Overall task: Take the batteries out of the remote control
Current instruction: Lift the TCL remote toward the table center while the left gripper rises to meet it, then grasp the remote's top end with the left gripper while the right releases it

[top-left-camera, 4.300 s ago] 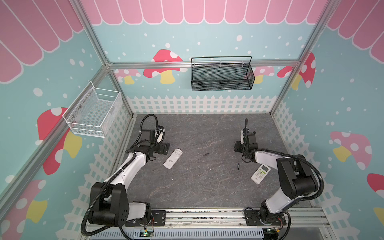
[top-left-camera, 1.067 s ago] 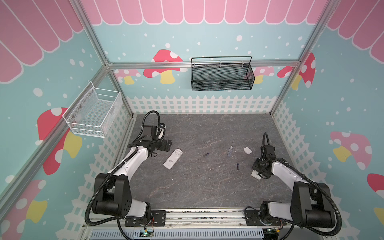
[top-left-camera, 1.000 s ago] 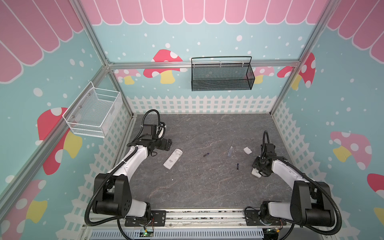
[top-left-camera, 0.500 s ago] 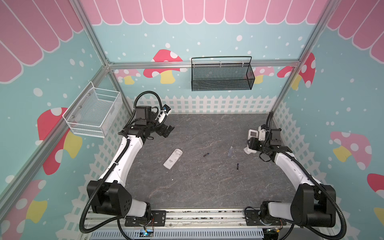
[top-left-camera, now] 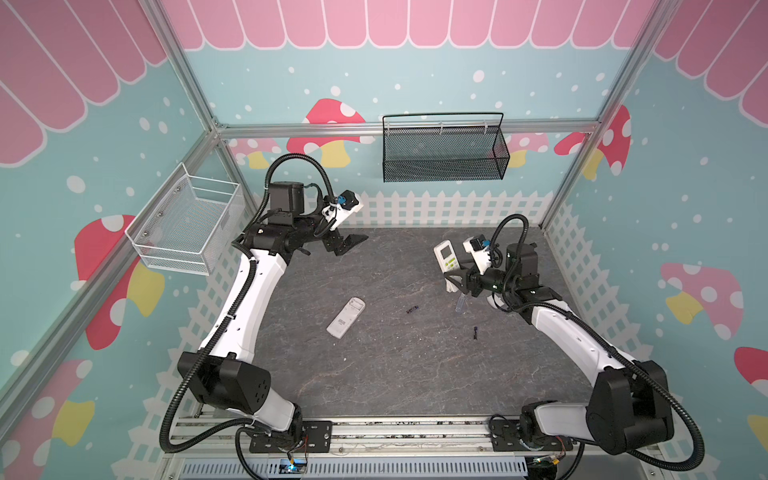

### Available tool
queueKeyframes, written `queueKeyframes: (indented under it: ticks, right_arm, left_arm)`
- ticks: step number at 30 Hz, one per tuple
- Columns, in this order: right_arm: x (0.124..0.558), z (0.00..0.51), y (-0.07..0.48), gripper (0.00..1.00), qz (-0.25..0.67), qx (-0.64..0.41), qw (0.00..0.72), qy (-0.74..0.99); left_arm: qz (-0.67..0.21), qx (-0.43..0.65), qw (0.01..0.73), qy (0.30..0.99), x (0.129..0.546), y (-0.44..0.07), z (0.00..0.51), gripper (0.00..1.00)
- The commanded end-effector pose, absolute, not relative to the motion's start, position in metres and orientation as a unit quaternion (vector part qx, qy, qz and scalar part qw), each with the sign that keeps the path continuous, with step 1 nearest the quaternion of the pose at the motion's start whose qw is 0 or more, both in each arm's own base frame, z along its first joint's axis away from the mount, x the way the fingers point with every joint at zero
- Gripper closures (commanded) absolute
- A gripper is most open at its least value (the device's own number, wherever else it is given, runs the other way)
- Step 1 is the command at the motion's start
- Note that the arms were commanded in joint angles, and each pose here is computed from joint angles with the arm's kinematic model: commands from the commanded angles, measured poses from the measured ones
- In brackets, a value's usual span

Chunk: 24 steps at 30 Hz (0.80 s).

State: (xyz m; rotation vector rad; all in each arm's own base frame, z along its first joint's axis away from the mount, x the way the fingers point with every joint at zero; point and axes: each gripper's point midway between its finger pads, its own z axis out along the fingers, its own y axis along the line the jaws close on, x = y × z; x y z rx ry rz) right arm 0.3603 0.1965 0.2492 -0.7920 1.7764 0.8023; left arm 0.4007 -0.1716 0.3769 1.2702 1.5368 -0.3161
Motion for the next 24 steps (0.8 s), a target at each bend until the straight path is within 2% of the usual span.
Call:
queueKeyframes:
  ticks: [1,3,10,18,24]
  right_arm:
    - [0.345,0.285,0.224,0.66,0.381,-0.421,0.527,0.632]
    - [0.345,0.285,0.232,0.66,0.402,-0.431,0.517,0.621]
    - [0.338,0.271,0.262,0.68,0.461,-0.467,0.468,0.592]
    - [0.314,0.25,0.291,0.7,0.537,-0.502,0.391,0.553]
    - [0.301,0.241,0.307,0.7,0.562,-0.523,0.353,0.535]
  left_arm:
    - [-0.15,0.62,0.526,0.562,0.369,-0.193,0.38,0.12]
    - [-0.138,0.666,0.521,0.516,0.354,-0.203,0.377,0.12]
    - [-0.126,0.743,0.496,0.432,0.325,-0.226,0.363,0.11]
    - [-0.092,0.839,0.442,0.303,0.295,-0.234,0.319,0.11]
    - [-0.065,0.87,0.415,0.26,0.297,-0.237,0.298,0.11]
